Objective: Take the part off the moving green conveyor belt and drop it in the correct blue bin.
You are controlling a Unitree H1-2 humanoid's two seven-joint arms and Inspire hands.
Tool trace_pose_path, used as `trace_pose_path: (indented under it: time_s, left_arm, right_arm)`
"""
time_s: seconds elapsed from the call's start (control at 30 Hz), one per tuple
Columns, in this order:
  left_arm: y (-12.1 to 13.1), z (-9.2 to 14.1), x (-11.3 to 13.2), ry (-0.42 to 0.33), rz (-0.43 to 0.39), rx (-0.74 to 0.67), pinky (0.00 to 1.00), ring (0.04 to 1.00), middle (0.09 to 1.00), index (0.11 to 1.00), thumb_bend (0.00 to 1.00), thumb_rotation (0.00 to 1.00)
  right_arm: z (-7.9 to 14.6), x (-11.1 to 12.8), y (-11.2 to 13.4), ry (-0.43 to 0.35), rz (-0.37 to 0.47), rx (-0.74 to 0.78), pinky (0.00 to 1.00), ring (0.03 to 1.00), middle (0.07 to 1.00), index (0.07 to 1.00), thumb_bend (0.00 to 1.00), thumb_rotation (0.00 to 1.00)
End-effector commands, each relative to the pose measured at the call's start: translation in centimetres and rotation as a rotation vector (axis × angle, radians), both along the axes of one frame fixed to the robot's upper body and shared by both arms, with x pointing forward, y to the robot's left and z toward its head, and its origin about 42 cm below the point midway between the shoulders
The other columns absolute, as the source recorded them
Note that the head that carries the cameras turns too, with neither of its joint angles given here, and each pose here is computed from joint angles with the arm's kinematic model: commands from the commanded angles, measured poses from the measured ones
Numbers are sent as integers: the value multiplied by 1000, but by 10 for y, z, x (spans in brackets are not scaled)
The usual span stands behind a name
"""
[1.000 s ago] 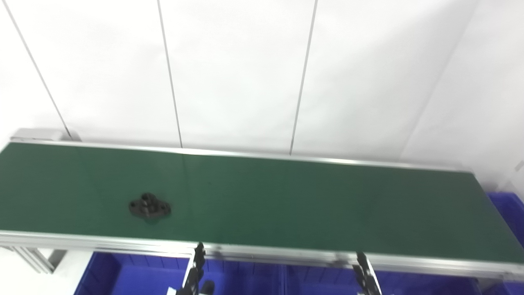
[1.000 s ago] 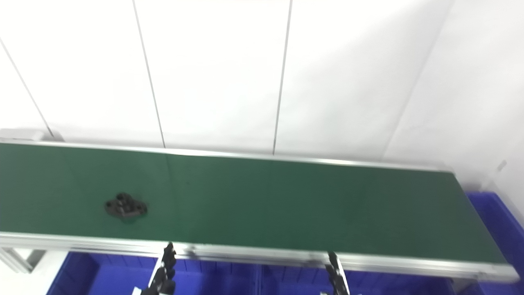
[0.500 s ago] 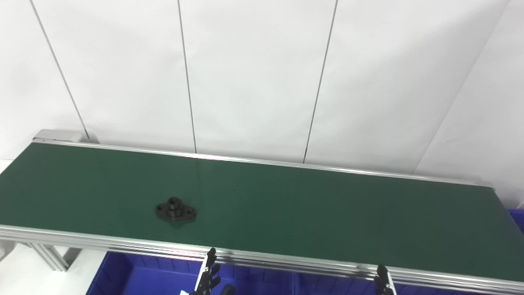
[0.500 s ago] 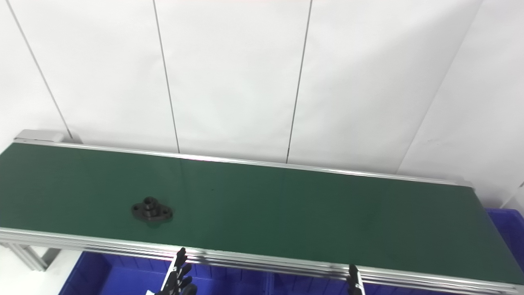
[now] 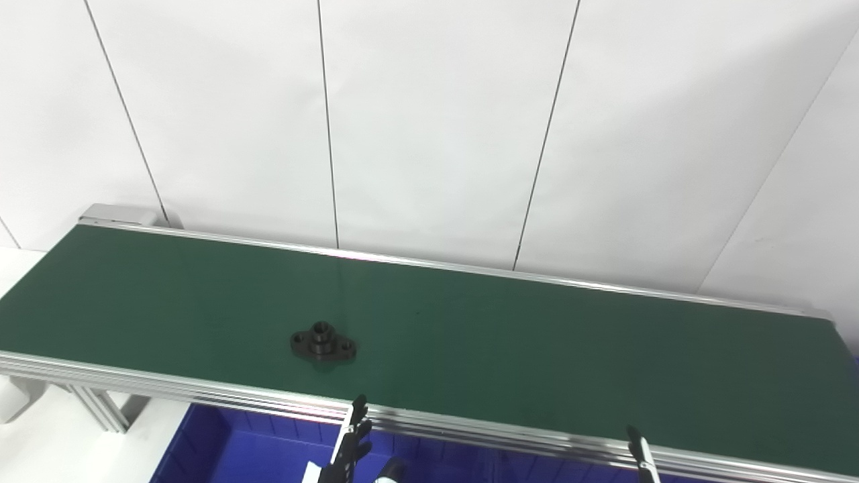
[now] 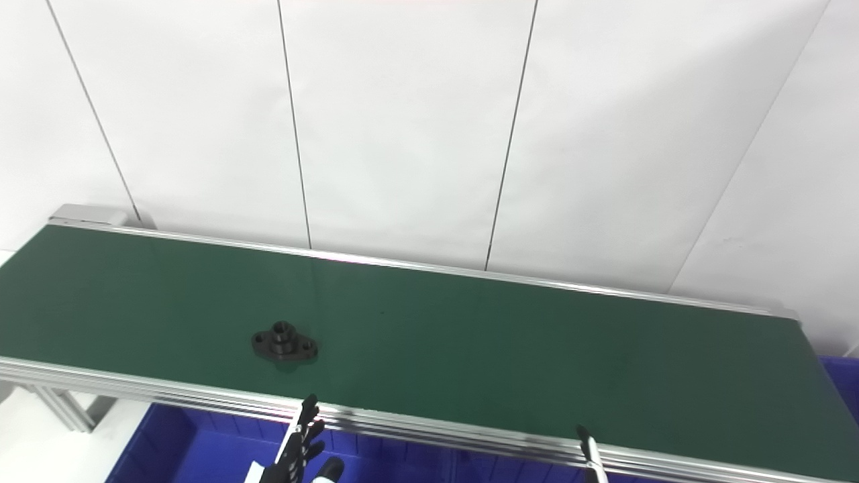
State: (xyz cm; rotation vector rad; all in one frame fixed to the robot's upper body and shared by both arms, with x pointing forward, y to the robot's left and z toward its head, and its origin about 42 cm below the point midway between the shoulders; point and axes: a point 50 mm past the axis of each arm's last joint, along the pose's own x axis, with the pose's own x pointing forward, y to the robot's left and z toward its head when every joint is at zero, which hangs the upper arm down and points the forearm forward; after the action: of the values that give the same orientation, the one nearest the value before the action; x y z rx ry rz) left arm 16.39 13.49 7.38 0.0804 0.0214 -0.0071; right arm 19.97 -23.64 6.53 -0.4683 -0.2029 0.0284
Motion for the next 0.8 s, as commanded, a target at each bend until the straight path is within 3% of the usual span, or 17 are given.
trace_pose_path:
  time_s: [0.0,0.07,0.27,0.47,0.57,0.77]
  left_arm:
    - [-18,15,7,-48,-14,-50,939,962,1000,1000,441,833]
    - [-18,15,7,-46,-18,-46,947,966,1000,1000,430,841]
    - [-18,16,7,-47,-23,-40,958,969,1000,1000,444,860]
    - [-16,17,7,-48,-26,-32,976,970,1000,1000,455,876]
    - [-16,18,6,-54,-27,-30,972,969,1000,1000,455,880]
    - [-15,18,4,-48,-33,-30,975,973,1000,1000,459,888]
  right_arm:
    - [26,9,4,-137,10,6,929,958,982,982,836,1000]
    - [33,13,4,-153,13,3,900,941,976,976,833,993]
    - [60,41,13,-195,20,-112,812,884,943,966,836,803]
    - [90,80,34,-129,-6,-233,714,838,892,928,877,599]
    - [104,98,48,-105,-23,-311,679,824,881,922,897,587]
    - [124,133,75,-109,-16,-416,646,794,853,890,924,443]
